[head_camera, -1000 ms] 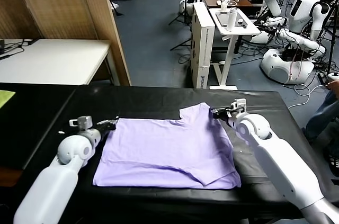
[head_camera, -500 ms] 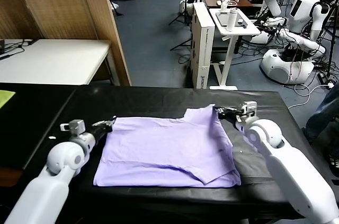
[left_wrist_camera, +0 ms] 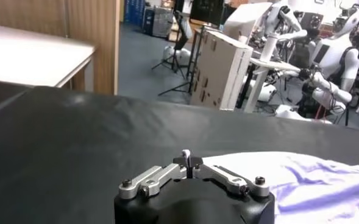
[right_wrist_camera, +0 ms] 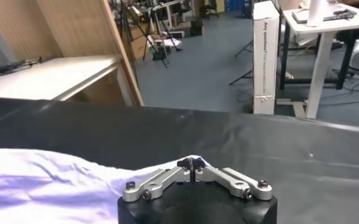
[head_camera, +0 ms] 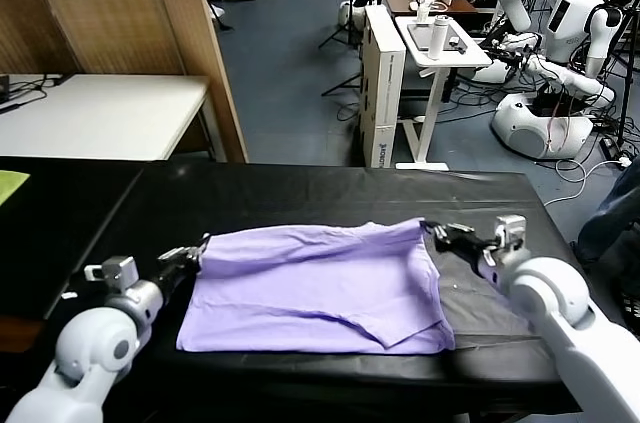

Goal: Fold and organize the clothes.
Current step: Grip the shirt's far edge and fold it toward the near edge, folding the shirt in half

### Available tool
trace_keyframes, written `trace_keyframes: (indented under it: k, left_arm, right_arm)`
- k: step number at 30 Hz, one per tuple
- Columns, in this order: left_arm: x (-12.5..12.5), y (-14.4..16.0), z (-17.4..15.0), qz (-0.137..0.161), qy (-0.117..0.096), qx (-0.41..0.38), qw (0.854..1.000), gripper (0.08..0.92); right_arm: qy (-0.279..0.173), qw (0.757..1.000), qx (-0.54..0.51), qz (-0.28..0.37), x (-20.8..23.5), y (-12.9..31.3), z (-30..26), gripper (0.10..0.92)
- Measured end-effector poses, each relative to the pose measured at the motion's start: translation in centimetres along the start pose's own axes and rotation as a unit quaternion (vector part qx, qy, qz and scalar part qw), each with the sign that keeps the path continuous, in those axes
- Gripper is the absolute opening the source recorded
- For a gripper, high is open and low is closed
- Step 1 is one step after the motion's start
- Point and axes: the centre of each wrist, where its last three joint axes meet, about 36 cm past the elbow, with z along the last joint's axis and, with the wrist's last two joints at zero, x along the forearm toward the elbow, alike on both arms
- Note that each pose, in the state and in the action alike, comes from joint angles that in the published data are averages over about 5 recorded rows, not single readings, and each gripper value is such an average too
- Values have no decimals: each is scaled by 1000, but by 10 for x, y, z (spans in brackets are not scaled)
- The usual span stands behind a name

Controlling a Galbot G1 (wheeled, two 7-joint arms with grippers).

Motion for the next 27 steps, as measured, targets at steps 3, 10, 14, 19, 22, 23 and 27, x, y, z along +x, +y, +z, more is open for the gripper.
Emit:
trace_keyframes:
  k: [3,10,14,19,22,23,27]
  left_arm:
    - [7,1,5,-7,5,1,1000,157]
    - [24,2,16,-16,13,1,1000,157]
    - [34,0,24,-20,20,1,1000,157]
    - [42,-3,38,-24,33,5,999,157]
    - [45,-4,42,-26,39,7,999,157]
    - [46,-3,43,-27,40,7,999,157]
    - [48,-2,45,-30,42,8,999,157]
  right_arm:
    - [15,1000,3,0,4,5,7,138]
    - [35,999,21,-6,11,17,15,138]
    - [47,998,29,-9,13,23,21,138]
    - [60,998,35,-10,14,27,29,138]
    - [68,997,38,-8,14,27,33,138]
    - [70,997,38,-8,14,27,34,138]
    - [79,996,38,-7,12,27,40,138]
